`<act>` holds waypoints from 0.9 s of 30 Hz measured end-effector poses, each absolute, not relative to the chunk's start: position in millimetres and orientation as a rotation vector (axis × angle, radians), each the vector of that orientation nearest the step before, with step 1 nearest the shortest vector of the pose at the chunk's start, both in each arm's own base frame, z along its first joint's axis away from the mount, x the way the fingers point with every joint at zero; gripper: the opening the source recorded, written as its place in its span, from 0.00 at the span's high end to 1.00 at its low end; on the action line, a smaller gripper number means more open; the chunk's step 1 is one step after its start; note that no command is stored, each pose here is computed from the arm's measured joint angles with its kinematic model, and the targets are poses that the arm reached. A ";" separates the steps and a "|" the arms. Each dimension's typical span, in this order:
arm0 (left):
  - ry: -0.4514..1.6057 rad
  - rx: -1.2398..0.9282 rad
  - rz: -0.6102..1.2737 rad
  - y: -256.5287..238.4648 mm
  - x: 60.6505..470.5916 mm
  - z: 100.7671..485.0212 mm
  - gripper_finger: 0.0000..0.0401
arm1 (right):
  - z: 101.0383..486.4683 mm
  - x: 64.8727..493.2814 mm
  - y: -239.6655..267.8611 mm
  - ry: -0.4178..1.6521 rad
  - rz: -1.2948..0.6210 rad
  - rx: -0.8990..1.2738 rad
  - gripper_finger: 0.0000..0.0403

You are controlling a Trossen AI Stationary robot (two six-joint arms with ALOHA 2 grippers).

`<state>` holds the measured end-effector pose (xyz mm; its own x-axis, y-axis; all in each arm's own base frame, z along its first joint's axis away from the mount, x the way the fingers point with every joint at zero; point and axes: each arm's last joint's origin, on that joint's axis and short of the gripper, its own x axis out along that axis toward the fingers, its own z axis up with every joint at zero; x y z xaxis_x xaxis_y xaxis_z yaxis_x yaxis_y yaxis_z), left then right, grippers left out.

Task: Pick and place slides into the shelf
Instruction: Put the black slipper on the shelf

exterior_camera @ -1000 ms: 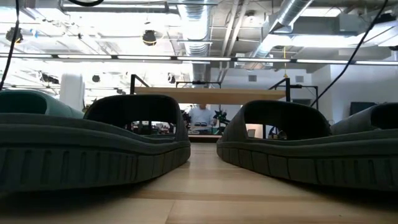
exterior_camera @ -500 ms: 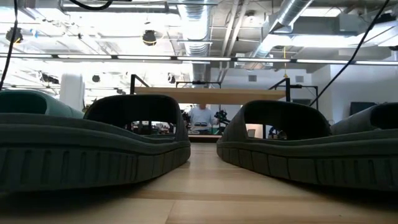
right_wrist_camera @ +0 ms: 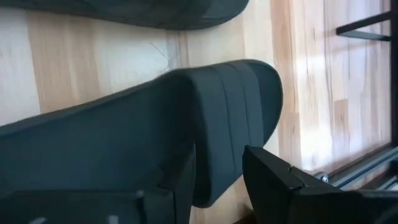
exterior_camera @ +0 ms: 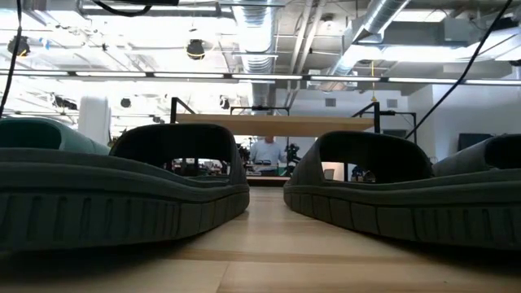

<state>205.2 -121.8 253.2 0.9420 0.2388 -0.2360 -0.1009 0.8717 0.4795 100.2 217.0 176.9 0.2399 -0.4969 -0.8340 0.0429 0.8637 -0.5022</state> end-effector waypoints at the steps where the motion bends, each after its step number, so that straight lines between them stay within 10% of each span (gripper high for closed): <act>1: 0.295 0.481 0.180 -121.8 205.2 253.3 0.86 | 176.8 101.5 216.7 1.280 -0.383 -0.418 0.70; 27: 0.309 0.472 0.172 -121.7 204.6 251.4 0.86 | 164.8 106.2 209.5 1.301 -0.381 -0.422 0.71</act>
<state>204.6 -121.7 251.4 0.9392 0.2333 -0.2520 -0.0916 0.8775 0.4707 106.2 209.5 164.8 0.2249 -0.4968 -0.8382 0.0341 0.8637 -0.5028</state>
